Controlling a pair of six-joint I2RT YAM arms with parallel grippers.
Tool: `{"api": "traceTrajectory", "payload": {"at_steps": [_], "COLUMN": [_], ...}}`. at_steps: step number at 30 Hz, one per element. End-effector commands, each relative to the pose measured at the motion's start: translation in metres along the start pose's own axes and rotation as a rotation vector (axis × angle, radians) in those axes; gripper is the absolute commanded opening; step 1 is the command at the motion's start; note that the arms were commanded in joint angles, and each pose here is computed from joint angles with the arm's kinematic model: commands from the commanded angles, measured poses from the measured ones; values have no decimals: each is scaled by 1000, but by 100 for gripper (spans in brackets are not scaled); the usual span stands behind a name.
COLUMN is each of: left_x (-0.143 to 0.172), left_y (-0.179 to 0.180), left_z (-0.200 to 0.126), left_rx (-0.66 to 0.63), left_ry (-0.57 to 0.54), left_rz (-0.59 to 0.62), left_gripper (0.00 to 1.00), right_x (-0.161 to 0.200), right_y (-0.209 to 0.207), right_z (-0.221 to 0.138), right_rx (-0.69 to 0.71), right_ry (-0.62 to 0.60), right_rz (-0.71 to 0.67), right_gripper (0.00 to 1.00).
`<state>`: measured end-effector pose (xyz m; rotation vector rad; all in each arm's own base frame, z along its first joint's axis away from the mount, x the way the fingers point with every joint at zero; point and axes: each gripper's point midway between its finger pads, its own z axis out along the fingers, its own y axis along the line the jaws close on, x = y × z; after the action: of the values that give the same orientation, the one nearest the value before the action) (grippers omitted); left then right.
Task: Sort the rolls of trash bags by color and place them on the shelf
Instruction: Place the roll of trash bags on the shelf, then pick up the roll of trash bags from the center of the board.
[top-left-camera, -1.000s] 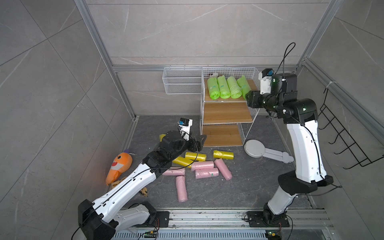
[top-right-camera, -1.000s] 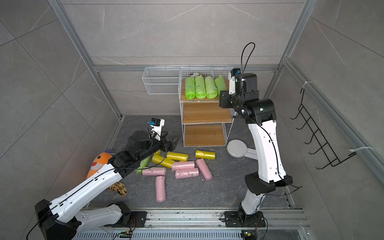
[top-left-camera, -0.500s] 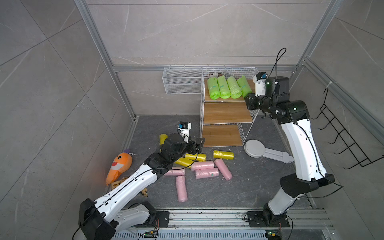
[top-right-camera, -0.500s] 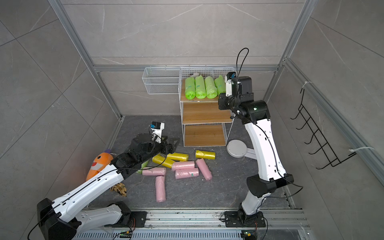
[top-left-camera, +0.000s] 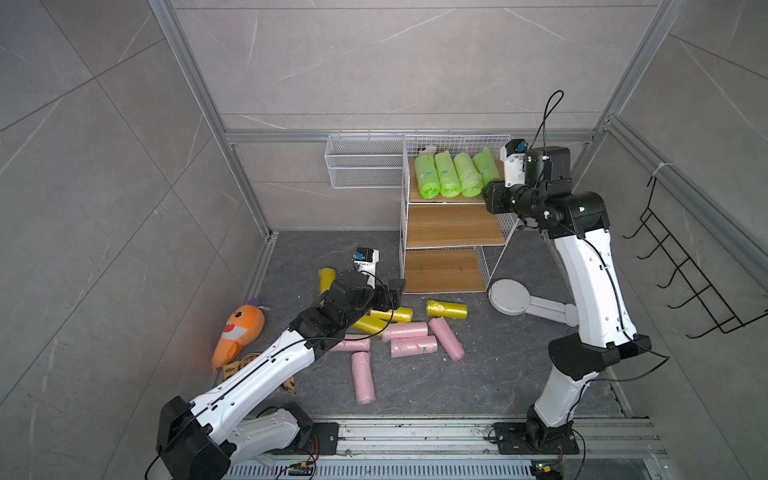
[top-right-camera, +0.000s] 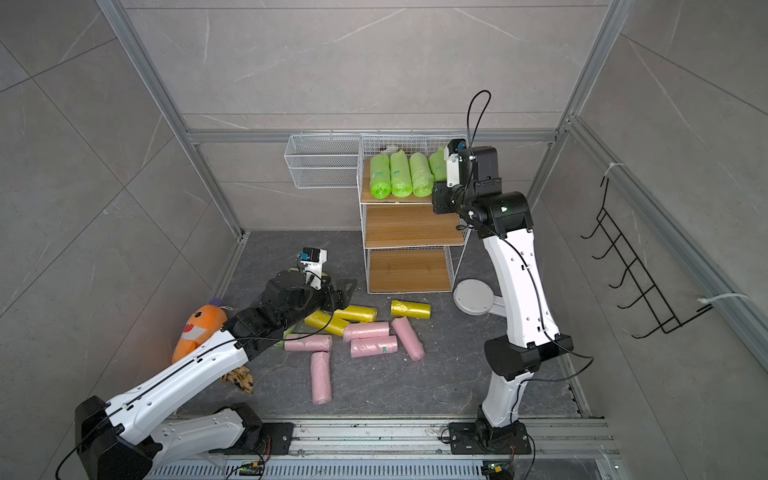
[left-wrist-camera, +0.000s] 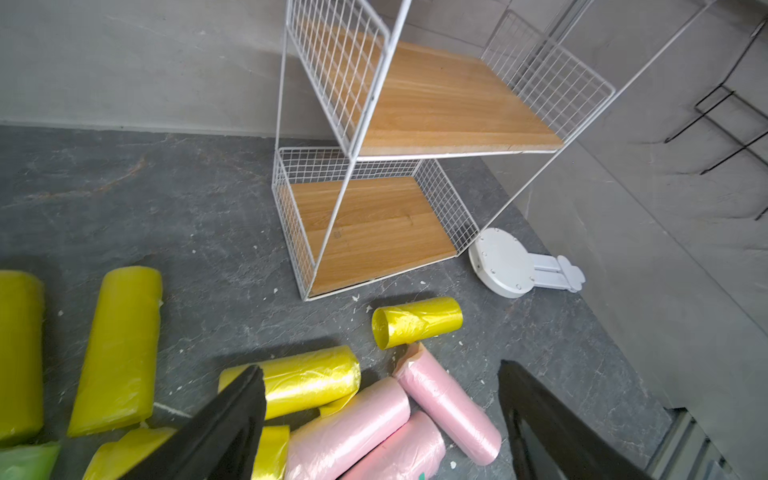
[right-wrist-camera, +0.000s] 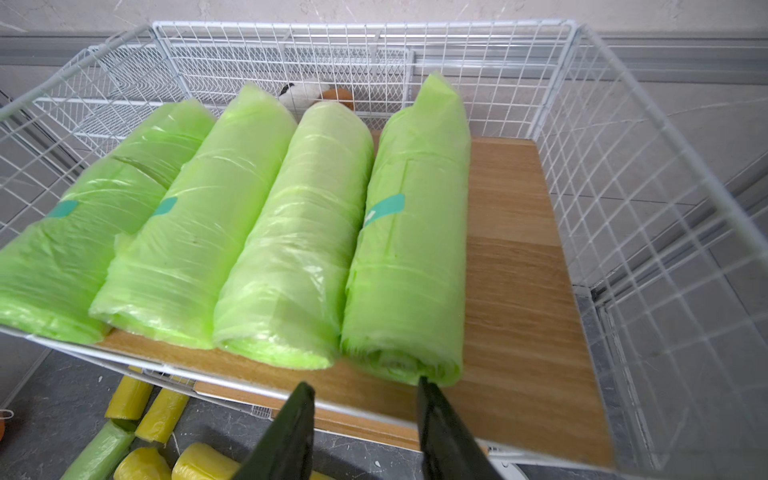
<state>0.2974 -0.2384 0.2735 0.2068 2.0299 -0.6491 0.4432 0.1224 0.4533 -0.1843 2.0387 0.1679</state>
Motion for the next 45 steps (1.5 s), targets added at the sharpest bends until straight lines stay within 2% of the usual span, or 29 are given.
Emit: {"api": "traceTrajectory", "payload": {"at_steps": [1, 7, 12, 16, 24, 27, 30, 37, 45], "left_x": [13, 45, 62, 75, 98, 101, 100, 120, 140], "left_y": [42, 112, 177, 205, 225, 220, 227, 248, 260], "left_z": [-6, -22, -38, -37, -21, -8, -5, -4, 14], "left_rx": [-156, -352, -586, -665, -688, -601, -612, -617, -545], "left_ry": [20, 34, 45, 104, 309, 344, 372, 531, 610], "left_rz": [-77, -206, -212, -195, -76, -37, 5, 213, 244], "left_gripper": [90, 90, 90, 90, 91, 91, 91, 90, 88], "right_x": [0, 25, 71, 108, 190, 218, 238, 253, 263], "right_y": [0, 26, 58, 83, 103, 112, 119, 122, 123], "right_z": [-36, -70, -73, -69, -38, -26, -17, -15, -9], "right_rx": [-19, -114, -195, -292, -423, -472, -512, -540, -543], "right_ry": [-35, -52, -7, 24, 106, 131, 168, 184, 207], "right_rz": [4, 2, -41, -42, 28, 69, 100, 102, 92], "right_gripper": [51, 57, 60, 62, 65, 67, 67, 68, 68]}}
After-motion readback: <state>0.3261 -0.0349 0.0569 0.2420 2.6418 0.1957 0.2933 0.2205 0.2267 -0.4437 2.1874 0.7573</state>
